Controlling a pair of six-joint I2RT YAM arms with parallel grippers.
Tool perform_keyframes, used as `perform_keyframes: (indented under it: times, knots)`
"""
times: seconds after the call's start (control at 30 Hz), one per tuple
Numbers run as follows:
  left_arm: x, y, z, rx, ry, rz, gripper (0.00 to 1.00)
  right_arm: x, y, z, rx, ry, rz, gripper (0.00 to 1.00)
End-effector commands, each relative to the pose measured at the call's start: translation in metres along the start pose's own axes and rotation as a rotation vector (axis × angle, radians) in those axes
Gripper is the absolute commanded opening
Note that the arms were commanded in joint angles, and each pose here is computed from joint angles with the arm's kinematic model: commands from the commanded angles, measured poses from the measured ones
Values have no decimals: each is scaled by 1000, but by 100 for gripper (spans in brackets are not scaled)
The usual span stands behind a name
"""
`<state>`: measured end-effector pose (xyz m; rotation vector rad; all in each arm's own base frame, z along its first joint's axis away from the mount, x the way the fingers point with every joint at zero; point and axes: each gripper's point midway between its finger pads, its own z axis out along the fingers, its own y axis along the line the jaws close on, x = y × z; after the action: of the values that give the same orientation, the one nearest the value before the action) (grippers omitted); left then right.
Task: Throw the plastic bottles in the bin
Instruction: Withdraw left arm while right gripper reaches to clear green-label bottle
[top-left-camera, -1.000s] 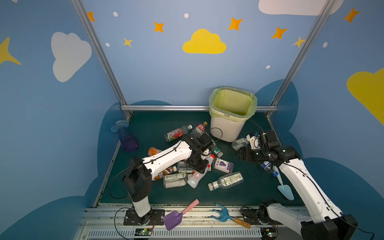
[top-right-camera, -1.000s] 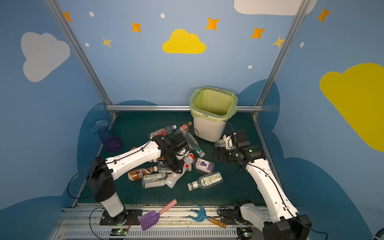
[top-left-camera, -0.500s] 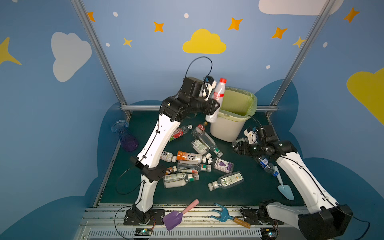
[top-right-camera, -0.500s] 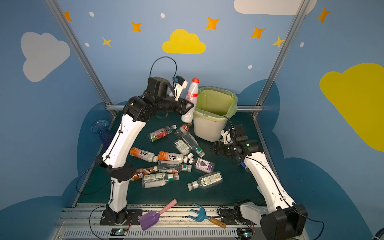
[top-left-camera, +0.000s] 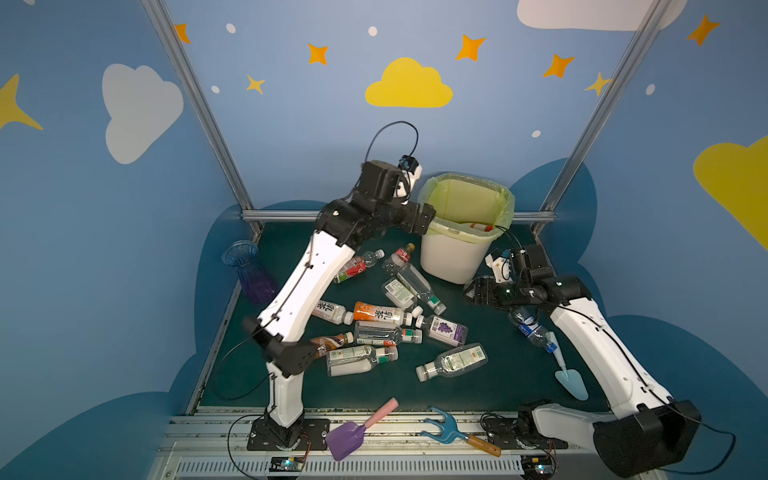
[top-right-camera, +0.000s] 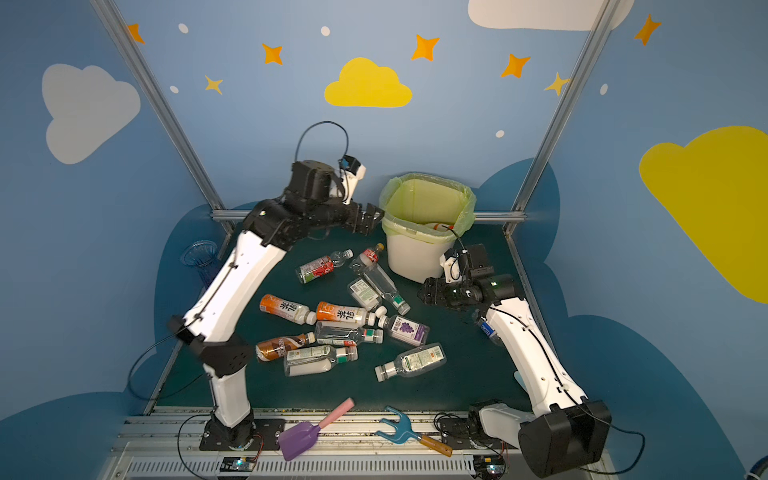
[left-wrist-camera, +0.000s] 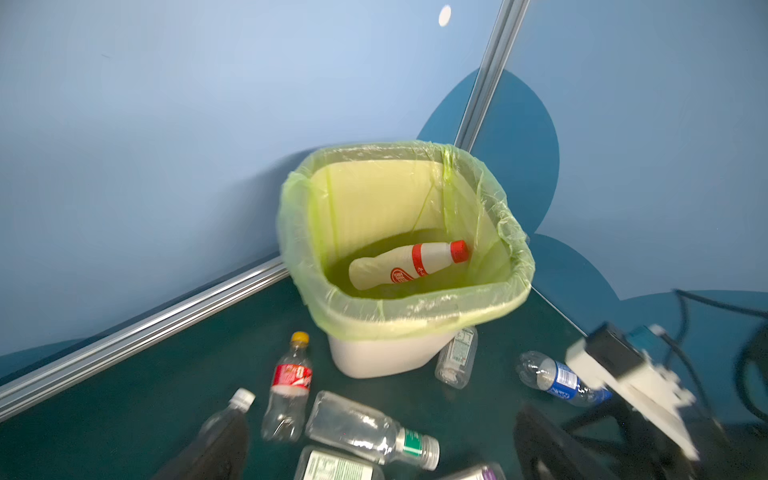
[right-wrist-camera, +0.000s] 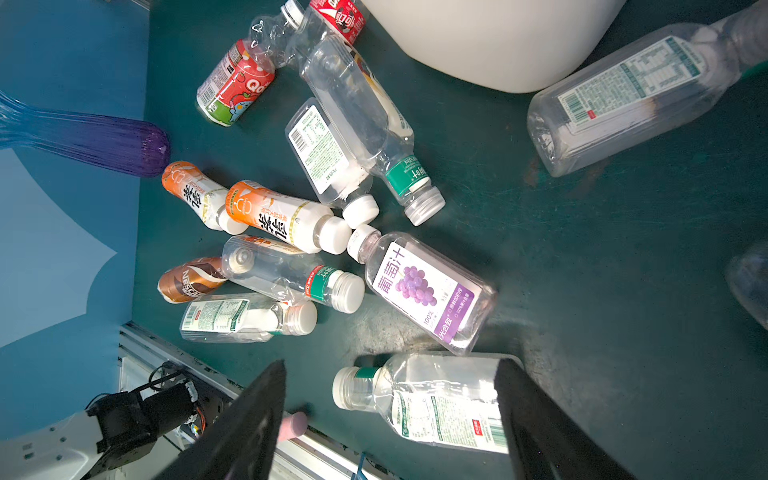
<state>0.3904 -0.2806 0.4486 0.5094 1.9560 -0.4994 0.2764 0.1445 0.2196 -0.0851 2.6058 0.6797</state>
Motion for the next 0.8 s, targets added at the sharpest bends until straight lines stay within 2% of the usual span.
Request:
perform_keyframes:
  times: [0.0, 0.17, 0.27, 0.37, 0.43, 0.57, 0.67, 0.77]
  knots:
    - [17, 28, -34, -99, 18, -87, 100, 2, 9, -1, -17, -5, -61, 80]
    - [118, 64, -36, -189, 319, -259, 100, 15, 33, 11, -43, 29, -222, 80]
    - [164, 76, -39, -244, 432, -318, 100, 24, 51, 18, -82, 56, -306, 80]
    - [197, 82, -43, -275, 496, -373, 100, 38, 76, 24, -147, 80, -417, 80]
    - [211, 86, -45, -298, 504, -431, 100, 51, 97, 28, -203, 95, -510, 78]
    - [213, 87, -44, -274, 421, -593, 100, 81, 135, 40, -300, 107, -704, 77]
    - [210, 87, -47, -233, 330, -657, 100, 102, 159, 51, -361, 122, -819, 77]
    - [210, 97, -59, -266, 279, -709, 100, 119, 178, 64, -396, 156, -911, 78]
